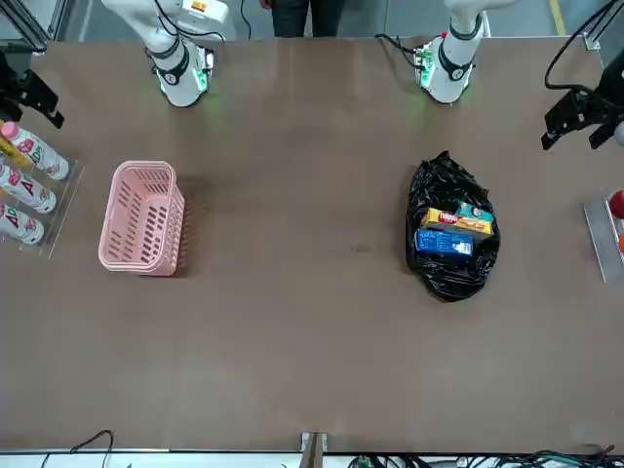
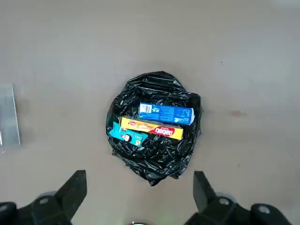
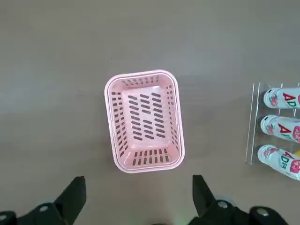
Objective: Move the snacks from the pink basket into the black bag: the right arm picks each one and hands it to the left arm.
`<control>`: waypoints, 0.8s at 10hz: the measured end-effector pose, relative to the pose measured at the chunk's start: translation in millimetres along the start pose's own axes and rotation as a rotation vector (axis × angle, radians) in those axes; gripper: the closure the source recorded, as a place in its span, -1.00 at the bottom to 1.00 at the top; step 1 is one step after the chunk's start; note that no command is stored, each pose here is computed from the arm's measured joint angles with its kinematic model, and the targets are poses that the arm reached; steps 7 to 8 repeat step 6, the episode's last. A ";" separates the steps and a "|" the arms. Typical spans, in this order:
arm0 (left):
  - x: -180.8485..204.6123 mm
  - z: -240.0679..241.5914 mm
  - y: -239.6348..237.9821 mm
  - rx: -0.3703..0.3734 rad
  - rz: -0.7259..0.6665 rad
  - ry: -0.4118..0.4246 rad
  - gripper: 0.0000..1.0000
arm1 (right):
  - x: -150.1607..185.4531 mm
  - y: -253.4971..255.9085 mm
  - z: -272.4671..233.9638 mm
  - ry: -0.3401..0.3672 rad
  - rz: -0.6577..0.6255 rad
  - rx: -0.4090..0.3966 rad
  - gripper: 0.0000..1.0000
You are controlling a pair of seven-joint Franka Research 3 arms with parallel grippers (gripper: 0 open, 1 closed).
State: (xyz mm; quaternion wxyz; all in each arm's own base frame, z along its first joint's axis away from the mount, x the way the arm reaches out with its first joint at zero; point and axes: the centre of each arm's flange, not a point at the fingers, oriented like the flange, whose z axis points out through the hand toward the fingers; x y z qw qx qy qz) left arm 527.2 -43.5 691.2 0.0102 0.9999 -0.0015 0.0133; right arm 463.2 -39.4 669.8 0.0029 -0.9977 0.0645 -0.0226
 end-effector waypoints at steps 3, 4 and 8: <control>-1.7 -1.9 -1.6 0.001 -0.003 -0.002 -1.00 | 17.9 -1.3 -4.5 0.002 -0.015 -0.006 -1.00; -2.3 -1.5 -1.8 0.001 -0.003 -0.007 -1.00 | 29.0 -4.8 -3.4 -0.002 -0.022 -0.011 -1.00; -3.7 -1.3 0.2 0.002 0.001 -0.015 -1.00 | 48.2 -12.6 8.5 -0.024 -0.037 -0.015 -1.00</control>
